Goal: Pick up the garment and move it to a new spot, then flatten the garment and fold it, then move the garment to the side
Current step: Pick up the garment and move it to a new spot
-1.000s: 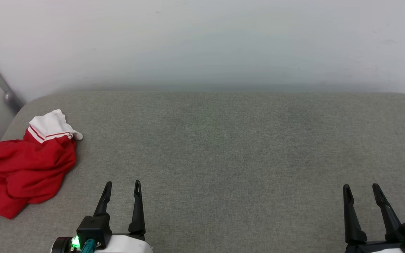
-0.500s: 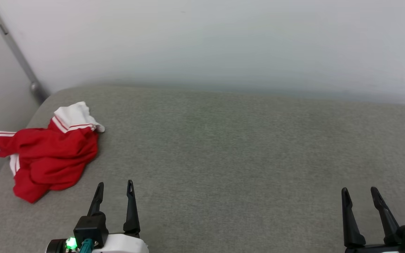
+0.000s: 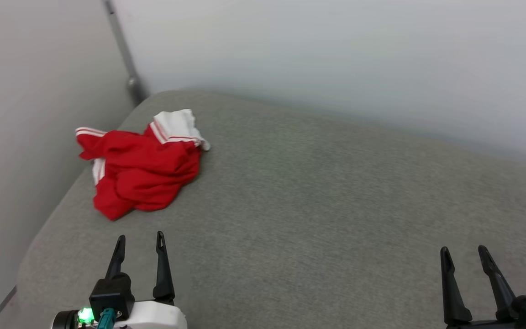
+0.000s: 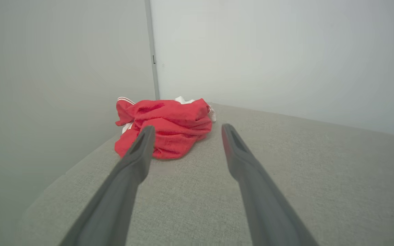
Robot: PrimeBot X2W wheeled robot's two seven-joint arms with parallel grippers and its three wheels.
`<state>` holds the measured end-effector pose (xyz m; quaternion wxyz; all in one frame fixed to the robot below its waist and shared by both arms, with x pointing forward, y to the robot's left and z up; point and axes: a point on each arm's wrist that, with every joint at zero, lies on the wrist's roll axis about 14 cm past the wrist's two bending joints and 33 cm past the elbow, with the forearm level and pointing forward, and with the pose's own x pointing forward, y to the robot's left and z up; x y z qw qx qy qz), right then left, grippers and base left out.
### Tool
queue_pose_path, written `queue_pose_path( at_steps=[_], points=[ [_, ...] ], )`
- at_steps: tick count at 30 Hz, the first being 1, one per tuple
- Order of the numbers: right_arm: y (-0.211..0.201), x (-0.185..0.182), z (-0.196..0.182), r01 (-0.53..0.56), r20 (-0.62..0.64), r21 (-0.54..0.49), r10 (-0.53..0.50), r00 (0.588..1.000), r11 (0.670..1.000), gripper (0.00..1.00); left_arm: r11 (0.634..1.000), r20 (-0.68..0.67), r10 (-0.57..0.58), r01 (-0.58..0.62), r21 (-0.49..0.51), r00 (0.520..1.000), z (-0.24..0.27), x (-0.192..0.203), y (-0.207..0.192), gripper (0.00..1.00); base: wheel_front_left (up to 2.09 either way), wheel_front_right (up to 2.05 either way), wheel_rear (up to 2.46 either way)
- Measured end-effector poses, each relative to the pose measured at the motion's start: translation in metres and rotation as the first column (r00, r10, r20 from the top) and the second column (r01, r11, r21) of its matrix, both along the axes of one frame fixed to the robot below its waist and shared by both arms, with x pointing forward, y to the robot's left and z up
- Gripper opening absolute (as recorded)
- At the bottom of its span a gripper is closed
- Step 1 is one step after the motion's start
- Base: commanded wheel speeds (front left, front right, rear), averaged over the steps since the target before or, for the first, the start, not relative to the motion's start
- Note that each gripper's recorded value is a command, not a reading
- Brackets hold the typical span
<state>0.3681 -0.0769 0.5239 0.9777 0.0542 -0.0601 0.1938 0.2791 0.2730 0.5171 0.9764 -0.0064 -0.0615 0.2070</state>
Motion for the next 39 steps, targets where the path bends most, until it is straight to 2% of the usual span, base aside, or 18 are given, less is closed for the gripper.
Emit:
queue_pose_path(
  at_steps=[12, 18, 24, 32, 39],
  points=[
    [0.065, 0.002, -0.004, -0.198, -0.011, -0.011, 0.198, 0.980, 0.980, 1.00, 0.975, 0.006, 0.222, -0.221, -0.014, 0.975, 0.001, -0.056, 0.050, 1.00, 0.00, 0.00, 0.00],
    [0.076, 0.004, -0.006, -0.226, -0.013, -0.015, 0.226, 0.974, 0.974, 1.00, 0.966, -0.008, 0.256, -0.256, -0.018, 0.967, -0.003, -0.063, 0.056, 1.00, 0.00, 0.00, 0.00],
    [0.071, 0.003, -0.006, -0.211, -0.012, -0.016, 0.211, 0.977, 0.977, 1.00, 0.966, -0.023, 0.255, -0.256, -0.026, 0.967, -0.009, -0.063, 0.058, 1.00, 0.00, 0.00, 0.00],
    [0.053, 0.012, -0.013, -0.156, -0.024, -0.026, 0.155, 0.988, 0.987, 1.00, 0.980, 0.026, 0.193, -0.194, 0.048, 0.981, 0.023, -0.017, 0.089, 1.00, 0.00, 0.00, 0.00],
    [0.034, 0.030, -0.024, -0.091, -0.040, -0.025, 0.090, 0.995, 0.996, 1.00, 0.984, 0.076, 0.127, -0.135, 0.115, 0.989, 0.067, 0.053, 0.124, 1.00, 0.00, 0.00, 0.00]
  ],
)
